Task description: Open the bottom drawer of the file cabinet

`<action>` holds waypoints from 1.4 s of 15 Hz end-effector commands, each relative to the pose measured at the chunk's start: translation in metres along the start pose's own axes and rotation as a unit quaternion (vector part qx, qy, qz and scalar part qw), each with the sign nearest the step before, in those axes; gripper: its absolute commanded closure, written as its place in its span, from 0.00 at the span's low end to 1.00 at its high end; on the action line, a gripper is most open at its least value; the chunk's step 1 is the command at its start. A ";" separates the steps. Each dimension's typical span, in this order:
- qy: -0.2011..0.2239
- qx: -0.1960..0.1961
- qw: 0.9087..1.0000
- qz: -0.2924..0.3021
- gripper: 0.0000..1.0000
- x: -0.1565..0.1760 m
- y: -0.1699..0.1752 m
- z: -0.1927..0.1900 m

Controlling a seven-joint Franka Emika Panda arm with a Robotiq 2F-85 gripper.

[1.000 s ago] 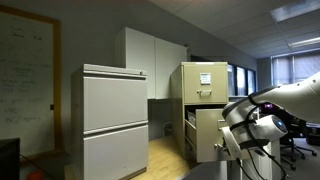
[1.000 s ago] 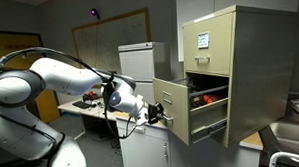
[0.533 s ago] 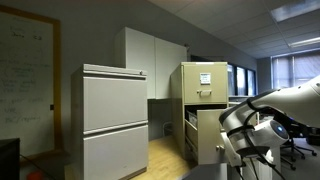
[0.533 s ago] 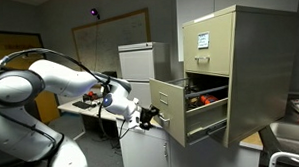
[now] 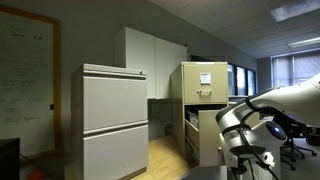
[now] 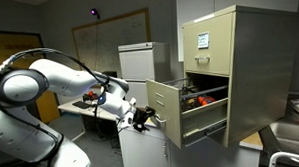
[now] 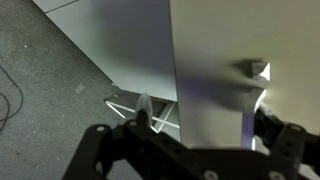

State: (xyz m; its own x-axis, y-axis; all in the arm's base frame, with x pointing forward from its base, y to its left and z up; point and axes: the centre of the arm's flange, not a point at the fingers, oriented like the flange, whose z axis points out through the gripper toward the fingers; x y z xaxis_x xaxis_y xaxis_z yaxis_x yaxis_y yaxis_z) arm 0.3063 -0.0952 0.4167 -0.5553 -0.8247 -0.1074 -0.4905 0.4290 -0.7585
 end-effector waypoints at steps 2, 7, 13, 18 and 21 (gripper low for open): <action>-0.060 -0.042 0.997 -0.022 0.00 -0.056 -0.004 -0.050; -0.061 -0.064 0.996 -0.010 0.00 -0.054 -0.006 -0.054; -0.063 -0.080 0.995 -0.006 0.00 -0.048 -0.005 -0.058; -0.066 -0.079 0.995 -0.017 0.00 -0.042 -0.004 -0.061; -0.065 -0.076 0.994 -0.031 0.00 -0.038 -0.004 -0.063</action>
State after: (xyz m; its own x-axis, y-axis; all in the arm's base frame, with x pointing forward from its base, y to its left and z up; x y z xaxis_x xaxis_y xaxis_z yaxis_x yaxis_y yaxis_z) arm 0.3006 -0.1036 0.4230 -0.5286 -0.8321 -0.1678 -0.5142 0.4712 -0.7166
